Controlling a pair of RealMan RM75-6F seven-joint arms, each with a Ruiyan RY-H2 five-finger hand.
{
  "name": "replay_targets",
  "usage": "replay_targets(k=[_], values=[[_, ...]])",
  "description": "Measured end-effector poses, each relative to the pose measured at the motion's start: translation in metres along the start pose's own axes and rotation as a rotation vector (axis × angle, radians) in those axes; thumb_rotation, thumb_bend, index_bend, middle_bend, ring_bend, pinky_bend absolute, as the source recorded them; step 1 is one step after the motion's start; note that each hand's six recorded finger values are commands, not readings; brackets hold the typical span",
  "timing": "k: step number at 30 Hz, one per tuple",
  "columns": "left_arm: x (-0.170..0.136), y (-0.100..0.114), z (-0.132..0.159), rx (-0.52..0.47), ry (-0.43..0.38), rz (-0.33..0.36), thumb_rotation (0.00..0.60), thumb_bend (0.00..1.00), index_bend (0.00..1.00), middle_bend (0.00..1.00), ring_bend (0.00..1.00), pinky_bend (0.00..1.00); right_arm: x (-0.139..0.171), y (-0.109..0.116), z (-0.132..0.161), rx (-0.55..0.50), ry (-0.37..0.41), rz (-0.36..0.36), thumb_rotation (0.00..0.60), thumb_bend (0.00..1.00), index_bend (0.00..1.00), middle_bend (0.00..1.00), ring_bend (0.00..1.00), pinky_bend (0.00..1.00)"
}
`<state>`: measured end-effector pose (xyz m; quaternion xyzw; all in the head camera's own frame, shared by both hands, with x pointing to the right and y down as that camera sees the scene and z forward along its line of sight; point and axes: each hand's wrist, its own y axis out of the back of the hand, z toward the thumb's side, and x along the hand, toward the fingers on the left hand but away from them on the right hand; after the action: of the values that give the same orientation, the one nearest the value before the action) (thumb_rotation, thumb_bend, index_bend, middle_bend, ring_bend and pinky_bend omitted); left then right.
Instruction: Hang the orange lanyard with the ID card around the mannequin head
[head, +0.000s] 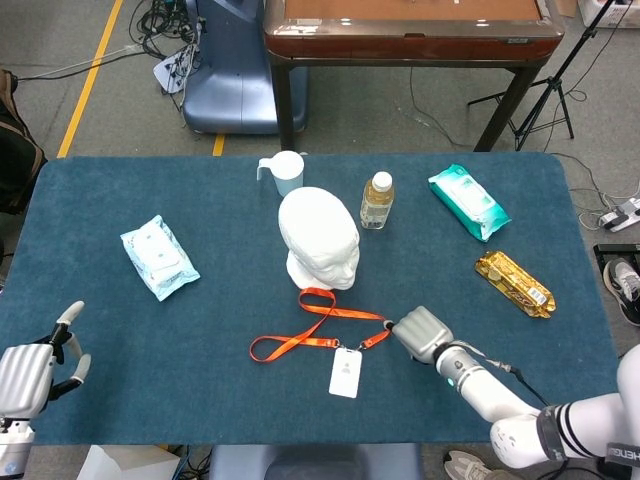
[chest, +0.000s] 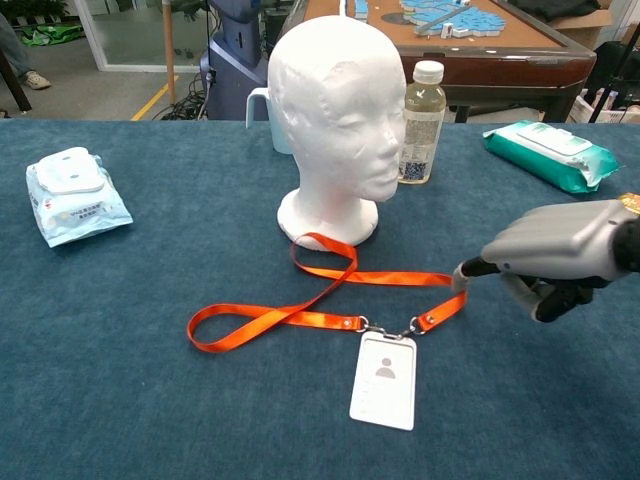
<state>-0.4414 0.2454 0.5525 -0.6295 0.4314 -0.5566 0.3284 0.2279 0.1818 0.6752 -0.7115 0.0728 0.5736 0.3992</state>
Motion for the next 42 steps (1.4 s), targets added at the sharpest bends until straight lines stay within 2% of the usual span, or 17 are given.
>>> replay_targets(k=[4, 7, 12, 20, 29, 36, 42], values=[[0.005, -0.001, 0.005, -0.001, -0.033, -0.008, 0.600, 0.37, 0.14, 0.61, 0.61, 0.70, 0.014, -0.011, -0.010, -0.016, -0.023, 0.006, 0.600, 1.00, 0.17, 1.00, 1.00, 1.00], [0.009, -0.001, 0.012, -0.008, -0.080, -0.014, 0.600, 0.37, 0.20, 0.67, 0.64, 0.71, 0.020, -0.013, -0.011, -0.027, -0.022, -0.004, 0.600, 1.00, 0.15, 1.00, 1.00, 1.00], [0.017, -0.005, 0.030, -0.005, -0.195, -0.080, 0.600, 0.37, 0.28, 0.72, 0.68, 0.74, 0.024, -0.008, -0.006, -0.042, -0.003, -0.057, 0.600, 1.00, 0.12, 1.00, 1.00, 1.00], [0.029, -0.009, 0.066, 0.064, -0.382, -0.208, 0.600, 0.39, 0.31, 0.74, 0.70, 0.74, 0.028, 0.015, 0.006, -0.083, 0.039, -0.180, 0.600, 1.00, 0.12, 1.00, 1.00, 1.00], [0.044, -0.023, 0.110, 0.126, -0.561, -0.332, 0.600, 0.45, 0.31, 0.80, 0.75, 0.75, 0.053, 0.038, -0.002, -0.091, 0.032, -0.252, 0.600, 1.00, 0.12, 1.00, 1.00, 1.00], [0.052, -0.045, 0.149, 0.216, -0.713, -0.466, 0.600, 0.47, 0.31, 0.85, 0.80, 0.75, 0.069, 0.038, -0.019, -0.101, -0.019, -0.262, 0.600, 1.00, 0.12, 1.00, 1.00, 1.00], [0.057, -0.069, 0.179, 0.290, -0.795, -0.521, 0.600, 0.47, 0.29, 0.91, 0.84, 0.77, 0.070, 0.028, -0.028, -0.117, -0.039, -0.239, 0.600, 1.00, 0.12, 1.00, 1.00, 1.00]])
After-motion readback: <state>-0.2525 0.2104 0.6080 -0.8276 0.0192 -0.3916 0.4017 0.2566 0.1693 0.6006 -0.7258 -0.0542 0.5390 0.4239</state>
